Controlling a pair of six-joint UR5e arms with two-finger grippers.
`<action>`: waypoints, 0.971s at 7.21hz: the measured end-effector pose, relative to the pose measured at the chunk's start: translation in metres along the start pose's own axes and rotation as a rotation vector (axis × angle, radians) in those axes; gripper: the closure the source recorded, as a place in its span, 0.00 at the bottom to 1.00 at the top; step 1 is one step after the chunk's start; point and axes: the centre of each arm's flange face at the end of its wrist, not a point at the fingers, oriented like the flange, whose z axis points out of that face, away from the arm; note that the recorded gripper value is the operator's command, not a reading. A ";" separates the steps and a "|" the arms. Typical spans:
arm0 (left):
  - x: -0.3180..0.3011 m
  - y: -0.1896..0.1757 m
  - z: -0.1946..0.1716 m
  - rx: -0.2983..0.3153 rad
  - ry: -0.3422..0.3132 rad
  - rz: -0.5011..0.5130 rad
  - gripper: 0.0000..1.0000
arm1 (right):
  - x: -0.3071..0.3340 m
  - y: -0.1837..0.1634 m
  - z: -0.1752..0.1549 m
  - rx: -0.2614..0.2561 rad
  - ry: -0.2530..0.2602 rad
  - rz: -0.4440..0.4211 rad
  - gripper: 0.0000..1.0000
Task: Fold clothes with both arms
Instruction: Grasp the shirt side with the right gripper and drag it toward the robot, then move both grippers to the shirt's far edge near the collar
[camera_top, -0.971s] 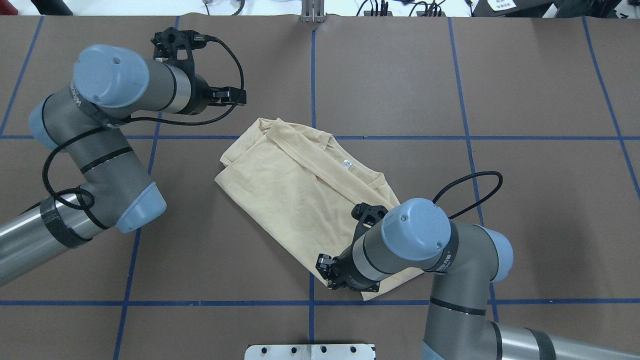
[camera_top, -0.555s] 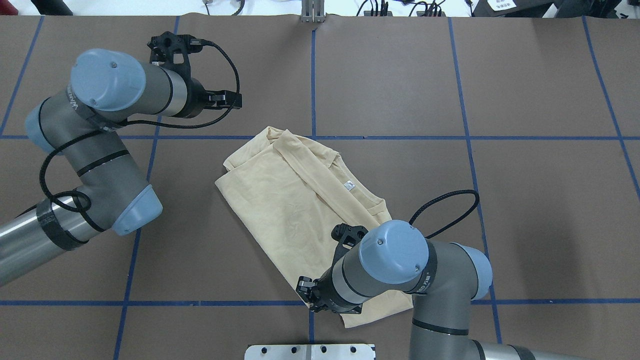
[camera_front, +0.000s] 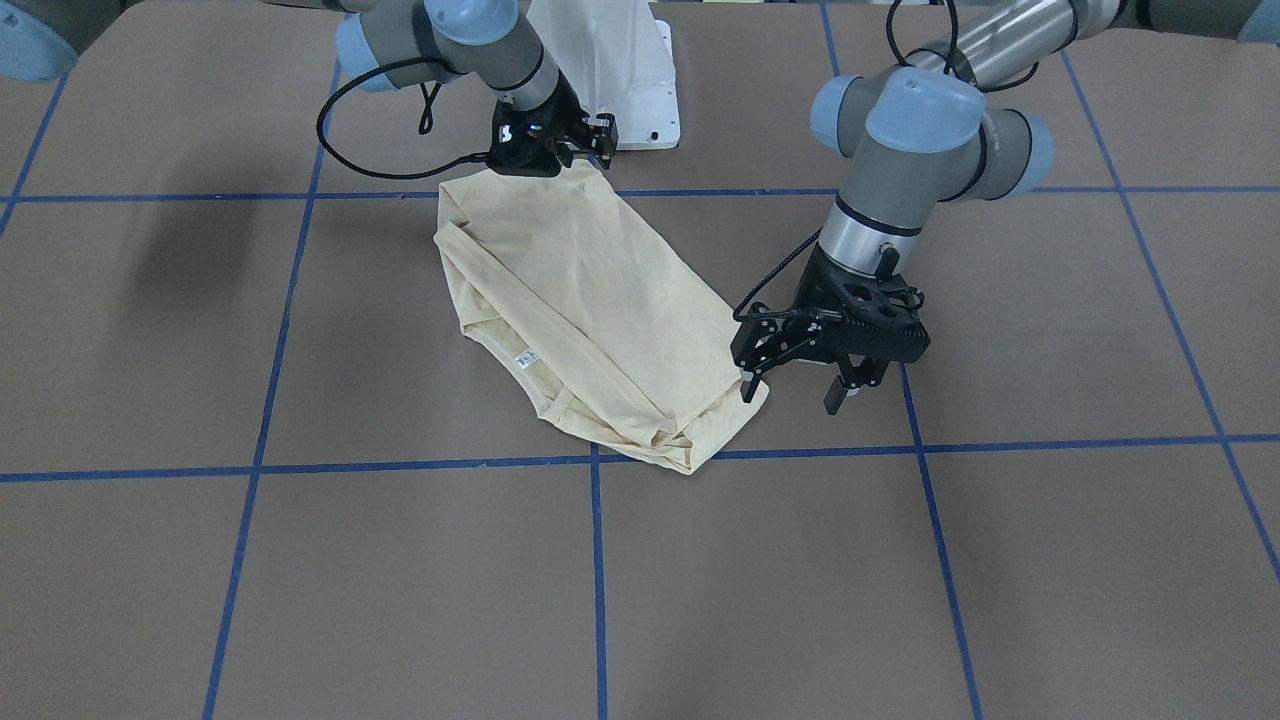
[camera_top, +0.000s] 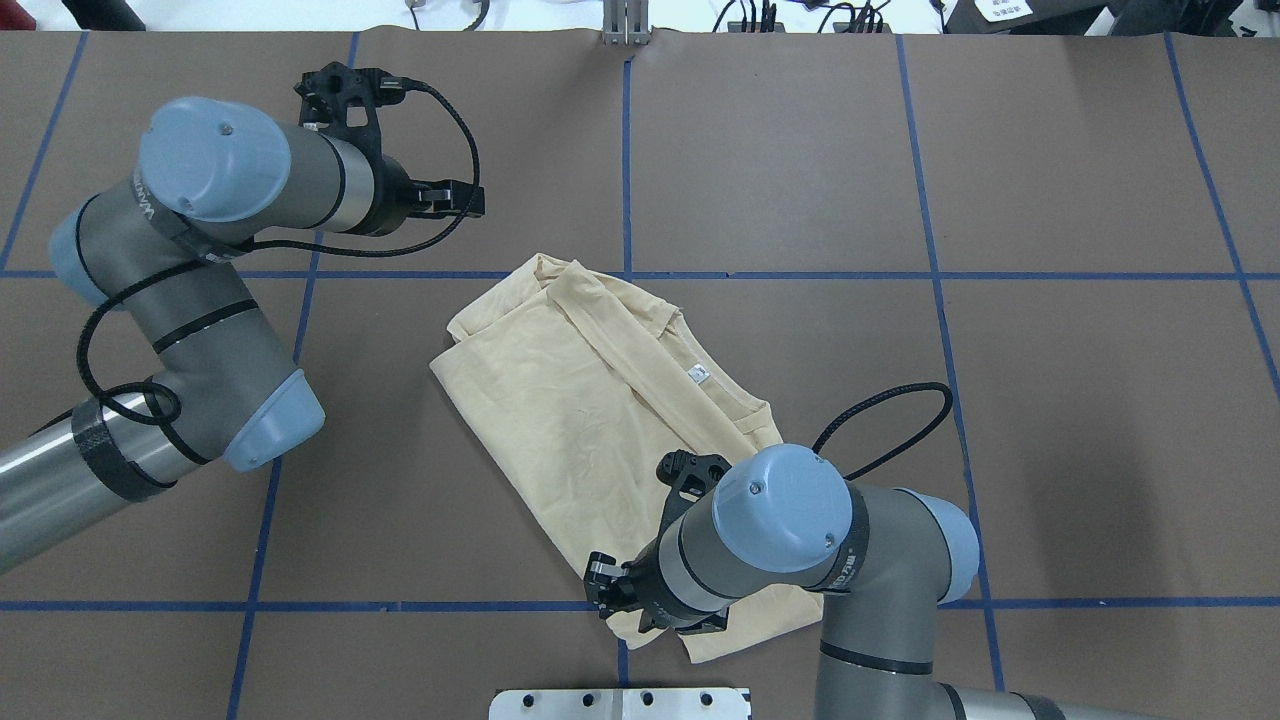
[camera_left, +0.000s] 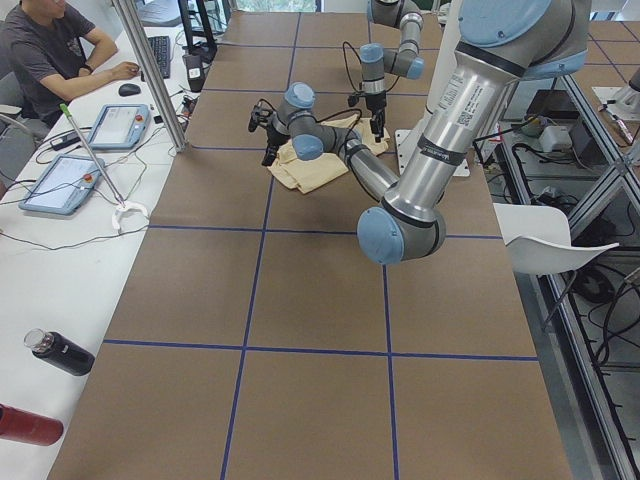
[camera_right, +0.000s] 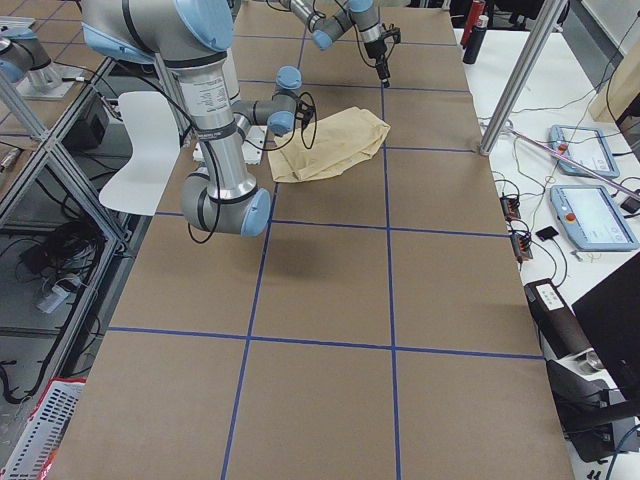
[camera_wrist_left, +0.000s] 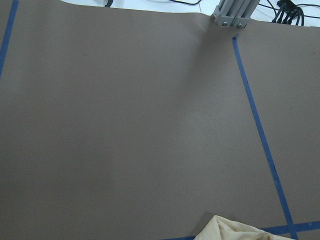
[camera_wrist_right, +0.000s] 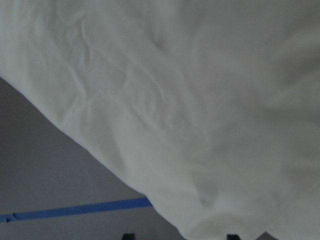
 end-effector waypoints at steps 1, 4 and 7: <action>0.003 0.002 -0.003 -0.001 0.009 0.002 0.00 | -0.004 -0.020 -0.014 0.048 -0.022 0.003 0.00; 0.006 0.029 0.001 -0.065 0.030 -0.050 0.01 | -0.015 -0.100 -0.088 0.213 -0.100 -0.028 0.00; 0.018 0.086 0.025 -0.156 0.021 -0.131 0.01 | -0.019 -0.144 -0.139 0.319 -0.141 -0.050 0.00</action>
